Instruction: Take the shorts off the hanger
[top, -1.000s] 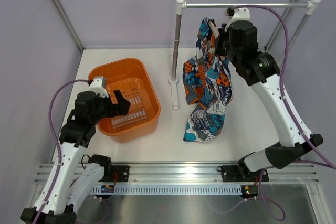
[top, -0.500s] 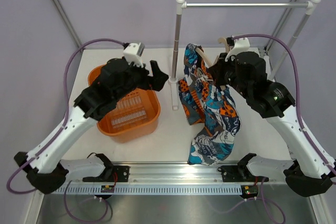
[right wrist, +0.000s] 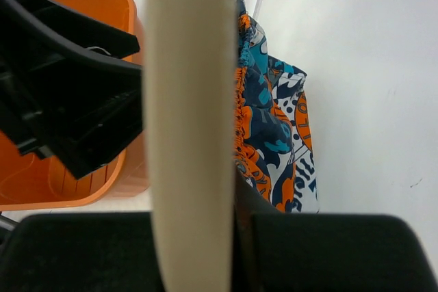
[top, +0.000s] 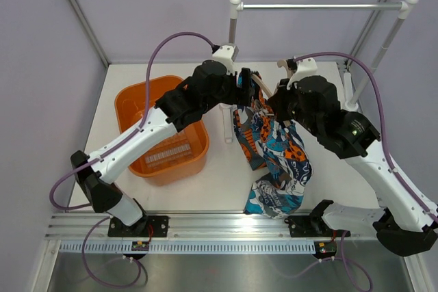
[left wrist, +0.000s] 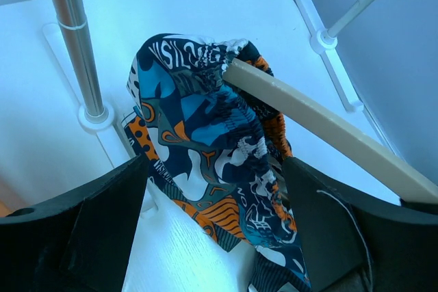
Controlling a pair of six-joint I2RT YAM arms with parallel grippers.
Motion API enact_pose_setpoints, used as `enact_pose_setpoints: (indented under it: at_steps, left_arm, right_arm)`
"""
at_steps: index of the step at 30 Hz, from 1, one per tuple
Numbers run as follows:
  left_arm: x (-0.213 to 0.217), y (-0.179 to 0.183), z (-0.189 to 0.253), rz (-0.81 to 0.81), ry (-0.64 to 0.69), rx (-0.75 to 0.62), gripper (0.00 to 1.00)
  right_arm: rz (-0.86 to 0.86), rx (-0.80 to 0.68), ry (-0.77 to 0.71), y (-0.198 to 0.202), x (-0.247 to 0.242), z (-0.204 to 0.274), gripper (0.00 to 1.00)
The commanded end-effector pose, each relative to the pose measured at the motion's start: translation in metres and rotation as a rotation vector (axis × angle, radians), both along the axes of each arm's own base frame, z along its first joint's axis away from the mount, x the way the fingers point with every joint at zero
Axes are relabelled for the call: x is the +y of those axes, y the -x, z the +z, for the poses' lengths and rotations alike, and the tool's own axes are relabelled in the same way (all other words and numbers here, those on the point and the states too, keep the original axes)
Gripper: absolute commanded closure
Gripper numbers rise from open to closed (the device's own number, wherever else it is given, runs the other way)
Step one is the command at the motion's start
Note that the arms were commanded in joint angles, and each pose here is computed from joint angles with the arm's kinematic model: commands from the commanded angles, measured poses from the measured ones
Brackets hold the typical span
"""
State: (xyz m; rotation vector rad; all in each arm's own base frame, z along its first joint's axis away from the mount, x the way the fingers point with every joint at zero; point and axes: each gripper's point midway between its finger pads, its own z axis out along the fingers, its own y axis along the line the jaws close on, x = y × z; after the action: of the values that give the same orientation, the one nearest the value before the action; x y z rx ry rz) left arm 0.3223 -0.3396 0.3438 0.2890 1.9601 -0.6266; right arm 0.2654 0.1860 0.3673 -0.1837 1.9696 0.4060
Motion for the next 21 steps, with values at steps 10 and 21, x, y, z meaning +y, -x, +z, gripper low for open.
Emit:
enact_pose_setpoints:
  at_steps: [10,21]
  left_arm:
    - [-0.022,-0.014,0.014,0.017,0.075,-0.036,0.18]
    - [-0.033,-0.012,-0.013,-0.018,0.033,0.021,0.24]
  right_arm:
    - [-0.022,-0.059,-0.047,0.001,-0.002,0.021,1.00]
    - [-0.036,-0.065,-0.044,0.001,-0.006,0.023,1.00]
